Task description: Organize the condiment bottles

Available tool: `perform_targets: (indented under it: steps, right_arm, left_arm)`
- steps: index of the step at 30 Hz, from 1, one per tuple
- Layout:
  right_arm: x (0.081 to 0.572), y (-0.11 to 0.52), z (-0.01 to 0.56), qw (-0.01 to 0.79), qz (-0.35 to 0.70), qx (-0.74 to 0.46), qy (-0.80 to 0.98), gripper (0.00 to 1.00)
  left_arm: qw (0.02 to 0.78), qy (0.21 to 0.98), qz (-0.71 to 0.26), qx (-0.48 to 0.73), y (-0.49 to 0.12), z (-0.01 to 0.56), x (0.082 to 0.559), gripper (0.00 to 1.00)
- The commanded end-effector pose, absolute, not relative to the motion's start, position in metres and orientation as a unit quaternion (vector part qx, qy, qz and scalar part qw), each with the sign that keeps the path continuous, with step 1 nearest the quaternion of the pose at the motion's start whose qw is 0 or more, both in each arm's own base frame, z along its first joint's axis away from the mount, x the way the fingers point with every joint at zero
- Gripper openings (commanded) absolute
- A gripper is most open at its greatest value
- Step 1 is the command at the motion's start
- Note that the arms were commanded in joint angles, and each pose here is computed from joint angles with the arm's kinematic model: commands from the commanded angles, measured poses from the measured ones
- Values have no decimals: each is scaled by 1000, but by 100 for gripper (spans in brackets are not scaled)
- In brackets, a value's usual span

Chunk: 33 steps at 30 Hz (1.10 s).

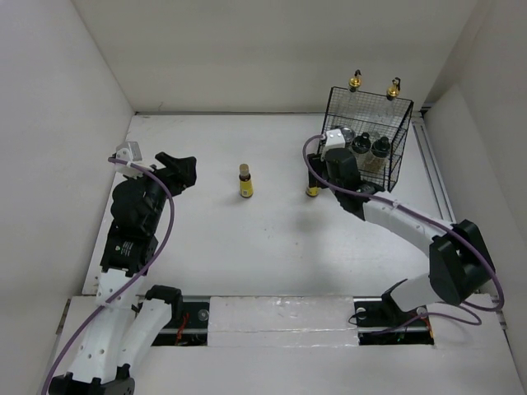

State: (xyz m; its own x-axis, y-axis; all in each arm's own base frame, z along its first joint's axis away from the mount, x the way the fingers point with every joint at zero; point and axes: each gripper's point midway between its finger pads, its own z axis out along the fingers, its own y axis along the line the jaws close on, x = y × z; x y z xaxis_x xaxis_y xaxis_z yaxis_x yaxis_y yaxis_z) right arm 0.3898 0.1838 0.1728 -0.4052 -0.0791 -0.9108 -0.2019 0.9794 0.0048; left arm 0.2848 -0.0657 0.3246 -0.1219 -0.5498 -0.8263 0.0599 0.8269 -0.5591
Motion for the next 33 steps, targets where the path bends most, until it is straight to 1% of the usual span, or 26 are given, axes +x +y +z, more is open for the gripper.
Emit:
perform_targets:
  steps: [1,4,5,8,10,13,14,15,16,17,18,20,21,23,27,33]
  right_arm:
    - [404,187,184,547,65,-74,831,65]
    - [412,188,178,541,65,-74,836,59]
    - [416,190,182,544,63,-78,833,54]
    - [421,190,178,544,57,-75,834,51]
    - [426,189,185,558,54,-65,825,46]
    - [429,191,183,560,47,-62,825,43]
    - [429,191,183,560,47,-62,825,38]
    - [427,194,184,561,46,-64,824,28]
    - [428,192,191,570,46,-58,819,26]
    - [423,195,192,571,50,-62,817,26]
    - [415,194,206,583,53,-59,809,25]
    - [405,188,223,599,53,-55,797,25]
    - [394,182,242,616,62,-49,784,24]
    - [389,168,258,627,68,-44,775,24]
    - [392,117,276,636,51,-7,770,24]
    - [406,81,293,649,37,25,760,24]
  left_arm:
    - [655,696,-248,-158,-69,338,285,73]
    - [656,696,-248,-158,-69,338,285,73]
    - [655,696,-248,-158,-69,338,285,73]
    - [657,695,-244,-162,-67,336,284,73]
    - [656,695,-248,-159,-69,336,284,73]
    - [656,695,-248,-159,-69,336,284,73]
    - [656,695,-248,-159,-69,336,284,73]
    - [656,695,-248,-159,-69,336,284,73]
    - [656,695,-248,-159,-69,336,284,73]
    - [655,696,-251,-156,-70,336,283,73]
    - [657,693,-252,-155,-70,338,281,73]
    - [659,692,-248,-159,-68,338,282,73]
    - [654,697,-246,-160,-69,335,285,73]
    - [656,694,-252,-155,-71,337,285,73]
    - [653,697,-251,-155,-71,335,287,73]
    - [653,697,-254,-152,-73,335,286,73]
